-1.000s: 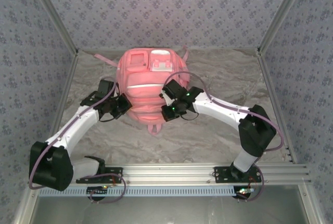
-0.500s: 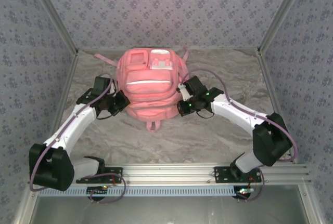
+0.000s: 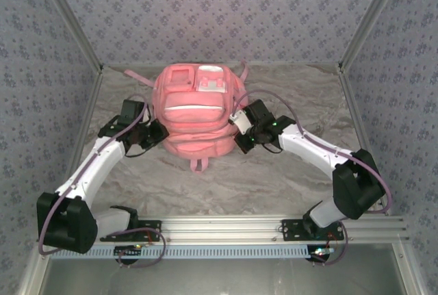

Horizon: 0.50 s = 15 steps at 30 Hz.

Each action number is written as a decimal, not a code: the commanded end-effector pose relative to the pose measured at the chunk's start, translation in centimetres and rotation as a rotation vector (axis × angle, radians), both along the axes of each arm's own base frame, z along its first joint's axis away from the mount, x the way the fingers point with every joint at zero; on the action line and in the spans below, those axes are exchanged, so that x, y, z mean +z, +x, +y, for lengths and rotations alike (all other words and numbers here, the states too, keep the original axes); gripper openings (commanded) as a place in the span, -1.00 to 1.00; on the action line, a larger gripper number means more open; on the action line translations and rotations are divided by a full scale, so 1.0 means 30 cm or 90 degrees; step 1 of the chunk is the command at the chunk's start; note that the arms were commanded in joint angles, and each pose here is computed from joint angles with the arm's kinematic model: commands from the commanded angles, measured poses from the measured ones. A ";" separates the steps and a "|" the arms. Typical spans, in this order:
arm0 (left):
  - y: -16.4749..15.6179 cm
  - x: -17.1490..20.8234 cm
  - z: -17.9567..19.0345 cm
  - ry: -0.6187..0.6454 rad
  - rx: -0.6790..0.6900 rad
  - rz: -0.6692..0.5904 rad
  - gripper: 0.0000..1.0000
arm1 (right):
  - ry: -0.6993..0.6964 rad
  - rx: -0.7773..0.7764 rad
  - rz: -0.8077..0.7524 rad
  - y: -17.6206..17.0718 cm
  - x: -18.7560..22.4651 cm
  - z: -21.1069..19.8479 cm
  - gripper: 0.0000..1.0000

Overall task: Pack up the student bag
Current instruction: Zip the student bag at the top-center of the table.

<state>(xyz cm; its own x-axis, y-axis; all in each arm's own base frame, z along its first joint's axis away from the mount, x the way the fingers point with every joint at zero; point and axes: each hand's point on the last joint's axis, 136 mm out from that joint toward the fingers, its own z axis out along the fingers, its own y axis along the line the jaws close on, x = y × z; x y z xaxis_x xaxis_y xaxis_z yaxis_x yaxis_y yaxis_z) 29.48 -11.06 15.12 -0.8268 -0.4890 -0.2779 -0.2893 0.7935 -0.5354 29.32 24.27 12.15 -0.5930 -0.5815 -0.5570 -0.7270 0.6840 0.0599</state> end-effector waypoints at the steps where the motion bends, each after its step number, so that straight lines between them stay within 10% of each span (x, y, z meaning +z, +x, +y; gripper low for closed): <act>1: 0.017 0.070 0.074 0.043 0.033 -0.026 -0.06 | -0.024 0.020 0.002 -0.036 -0.011 -0.001 -1.00; 15: -0.225 0.029 -0.142 -0.146 0.111 0.140 0.37 | 0.183 -0.014 0.008 -0.236 0.014 0.361 -1.00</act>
